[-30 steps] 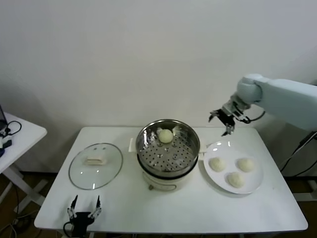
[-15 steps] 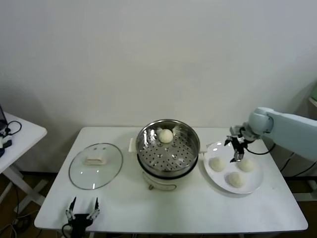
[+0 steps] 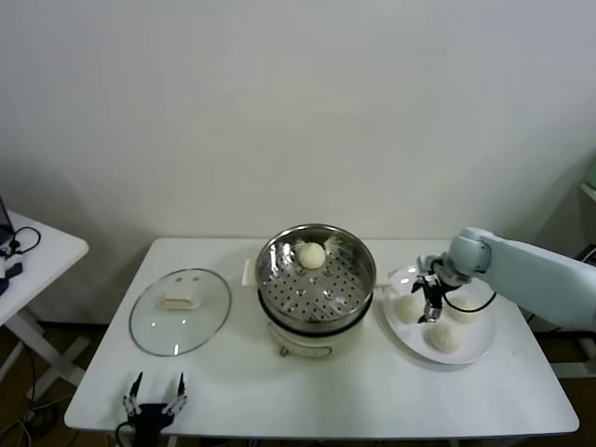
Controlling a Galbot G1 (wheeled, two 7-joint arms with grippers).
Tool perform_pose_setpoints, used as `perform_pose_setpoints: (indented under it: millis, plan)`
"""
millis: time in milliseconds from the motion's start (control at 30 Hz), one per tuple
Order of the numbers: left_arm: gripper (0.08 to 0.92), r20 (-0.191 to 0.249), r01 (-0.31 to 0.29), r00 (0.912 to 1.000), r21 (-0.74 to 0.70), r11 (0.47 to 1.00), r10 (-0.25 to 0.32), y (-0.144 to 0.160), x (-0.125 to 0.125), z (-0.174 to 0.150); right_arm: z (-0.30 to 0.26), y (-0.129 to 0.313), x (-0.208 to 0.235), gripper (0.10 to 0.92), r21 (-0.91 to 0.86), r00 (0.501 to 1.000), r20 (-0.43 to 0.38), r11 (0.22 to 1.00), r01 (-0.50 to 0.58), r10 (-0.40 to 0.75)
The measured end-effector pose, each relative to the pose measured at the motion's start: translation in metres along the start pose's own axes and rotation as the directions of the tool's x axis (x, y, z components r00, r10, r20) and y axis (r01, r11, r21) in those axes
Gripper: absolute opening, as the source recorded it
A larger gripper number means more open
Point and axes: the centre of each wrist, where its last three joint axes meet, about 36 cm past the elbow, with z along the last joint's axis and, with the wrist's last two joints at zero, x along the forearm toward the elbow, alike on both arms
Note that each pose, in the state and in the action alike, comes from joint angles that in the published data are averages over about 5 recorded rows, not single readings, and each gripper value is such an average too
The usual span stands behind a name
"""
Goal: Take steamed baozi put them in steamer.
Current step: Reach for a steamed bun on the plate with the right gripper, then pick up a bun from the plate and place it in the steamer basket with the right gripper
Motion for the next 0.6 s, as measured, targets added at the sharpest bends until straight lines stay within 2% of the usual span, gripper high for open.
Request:
perform_pose_setpoints:
  millis: [200, 467, 600]
  plan:
    - [0.823, 0.000, 0.001, 1.0000, 0.000, 1.000, -0.001, 0.000, -0.001, 0.001, -0.005, -0.004, -0.006, 0.723, -0.008, 1.000, 0.006, 1.000, -0.014, 0.014]
    - [0.823, -0.001, 0.000, 1.0000, 0.001, 1.000, 0.000, -0.002, -0.002, 0.002, -0.006, -0.007, -0.002, 0.664, -0.008, 1.000, 0.006, 1.000, -0.018, 0.018]
    - [0.823, 0.000, 0.003, 1.0000, 0.000, 1.000, -0.003, -0.001, -0.002, 0.001, -0.005, -0.011, 0.016, 0.656, -0.004, 1.000, 0.012, 1.000, -0.017, 0.017]
